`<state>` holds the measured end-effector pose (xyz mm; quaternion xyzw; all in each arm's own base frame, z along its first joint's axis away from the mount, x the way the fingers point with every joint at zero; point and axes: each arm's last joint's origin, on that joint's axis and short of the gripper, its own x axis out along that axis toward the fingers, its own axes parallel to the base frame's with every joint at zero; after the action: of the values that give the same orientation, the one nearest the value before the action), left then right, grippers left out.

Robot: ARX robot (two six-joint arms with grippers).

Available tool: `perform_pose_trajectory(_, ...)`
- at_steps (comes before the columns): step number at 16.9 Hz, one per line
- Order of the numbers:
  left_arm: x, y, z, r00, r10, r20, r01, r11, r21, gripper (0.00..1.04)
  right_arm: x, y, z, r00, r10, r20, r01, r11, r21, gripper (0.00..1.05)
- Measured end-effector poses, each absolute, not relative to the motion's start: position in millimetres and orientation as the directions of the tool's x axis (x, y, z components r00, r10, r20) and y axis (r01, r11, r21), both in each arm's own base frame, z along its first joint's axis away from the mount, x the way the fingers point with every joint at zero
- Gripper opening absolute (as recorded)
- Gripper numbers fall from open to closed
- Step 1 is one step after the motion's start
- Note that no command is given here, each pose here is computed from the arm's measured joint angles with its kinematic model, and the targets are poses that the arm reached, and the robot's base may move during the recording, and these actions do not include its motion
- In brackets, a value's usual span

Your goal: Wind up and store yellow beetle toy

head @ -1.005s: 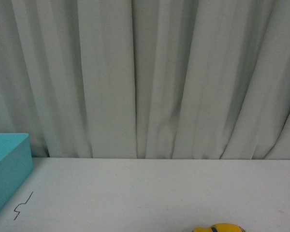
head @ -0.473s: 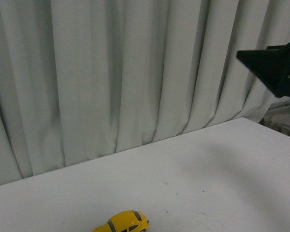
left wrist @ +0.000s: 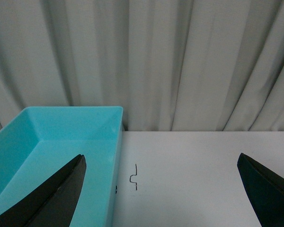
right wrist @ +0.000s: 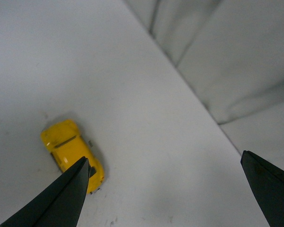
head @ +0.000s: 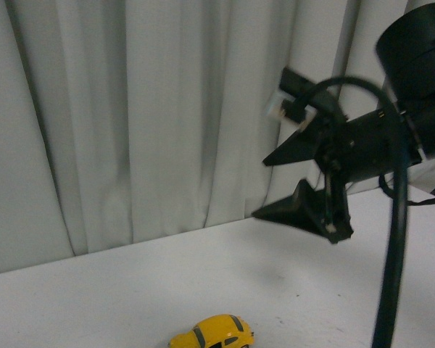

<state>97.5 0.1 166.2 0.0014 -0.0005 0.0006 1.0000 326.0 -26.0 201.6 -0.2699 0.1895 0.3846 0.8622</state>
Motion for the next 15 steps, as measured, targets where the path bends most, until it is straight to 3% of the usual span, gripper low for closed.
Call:
perform_pose_trajectory(3,97.5,0.1,166.2,1.0,0.001,0.001,-0.001,1.0,0.003,0.98,336.4,10.1,181.1,0.425,0.56,-0.711,-0.905,0.249,-0.345,0.98)
perform_pose_trajectory(6,97.5,0.1,166.2,1.0,0.002,0.001,-0.002,1.0,0.003,0.98,340.3,34.2,146.9,0.205,0.482,-0.852,-0.973,0.003,-0.233,0.98)
perform_pose_trajectory(10,97.5,0.1,166.2,1.0,0.001,0.001,-0.001,1.0,0.003,0.98,359.1,47.3,128.6,0.13,0.415,-0.9,-0.968,-0.143,-0.205,0.98)
perform_pose_trajectory(15,97.5,0.1,166.2,1.0,0.002,0.001,-0.002,1.0,0.003,0.98,373.4,65.4,112.3,0.092,0.377,-0.922,-0.96,-0.213,-0.183,0.98)
